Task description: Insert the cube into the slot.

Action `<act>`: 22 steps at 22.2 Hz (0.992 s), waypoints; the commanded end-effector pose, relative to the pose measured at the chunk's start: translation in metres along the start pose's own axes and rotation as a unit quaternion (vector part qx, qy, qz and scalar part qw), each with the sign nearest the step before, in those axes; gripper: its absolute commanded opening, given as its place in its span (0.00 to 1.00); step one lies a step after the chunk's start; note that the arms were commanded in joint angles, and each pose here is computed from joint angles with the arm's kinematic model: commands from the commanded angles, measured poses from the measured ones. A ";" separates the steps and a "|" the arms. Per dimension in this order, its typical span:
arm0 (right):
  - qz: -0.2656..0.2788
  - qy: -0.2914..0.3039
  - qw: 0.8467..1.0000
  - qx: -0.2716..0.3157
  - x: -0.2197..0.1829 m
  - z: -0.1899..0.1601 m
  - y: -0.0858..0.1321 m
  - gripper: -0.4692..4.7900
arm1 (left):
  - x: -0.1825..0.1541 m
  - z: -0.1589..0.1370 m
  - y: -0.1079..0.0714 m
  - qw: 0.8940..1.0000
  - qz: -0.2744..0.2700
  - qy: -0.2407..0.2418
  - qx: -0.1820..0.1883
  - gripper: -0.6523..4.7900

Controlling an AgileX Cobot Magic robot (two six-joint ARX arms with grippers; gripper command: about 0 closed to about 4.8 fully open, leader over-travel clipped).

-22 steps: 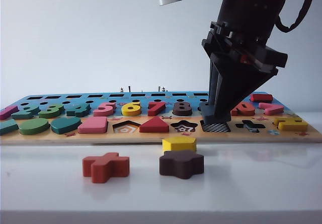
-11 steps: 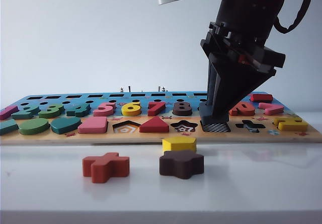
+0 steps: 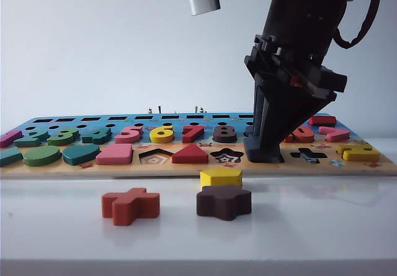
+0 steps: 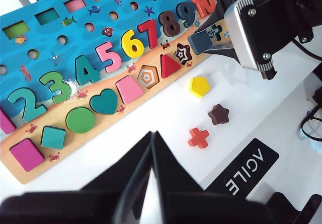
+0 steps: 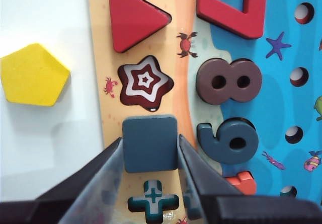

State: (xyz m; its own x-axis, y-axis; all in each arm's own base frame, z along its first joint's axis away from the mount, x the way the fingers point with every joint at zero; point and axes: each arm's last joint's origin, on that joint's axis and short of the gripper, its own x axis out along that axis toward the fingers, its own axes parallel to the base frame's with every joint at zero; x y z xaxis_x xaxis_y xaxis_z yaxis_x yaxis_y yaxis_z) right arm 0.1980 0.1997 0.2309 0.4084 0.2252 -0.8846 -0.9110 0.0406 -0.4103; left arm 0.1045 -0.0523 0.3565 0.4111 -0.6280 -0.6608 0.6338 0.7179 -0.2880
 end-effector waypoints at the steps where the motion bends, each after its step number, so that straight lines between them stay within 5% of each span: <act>1: 0.002 -0.002 1.000 0.002 0.000 0.000 0.000 0.27 | -0.002 0.002 -0.001 1.000 -0.003 -0.010 0.006 0.16; 22: 0.000 0.012 1.000 0.000 -0.001 -0.001 0.000 0.27 | -0.002 0.002 -0.001 1.000 -0.003 -0.010 0.005 0.16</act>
State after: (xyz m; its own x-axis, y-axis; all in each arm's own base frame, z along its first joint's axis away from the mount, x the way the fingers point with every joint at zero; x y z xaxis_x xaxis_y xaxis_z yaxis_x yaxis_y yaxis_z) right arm 0.1973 0.1977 0.2301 0.4127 0.1908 -0.8907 -0.9098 0.0382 -0.4133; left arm 0.1045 -0.0523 0.3565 0.4113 -0.6281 -0.6605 0.6339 0.7178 -0.2878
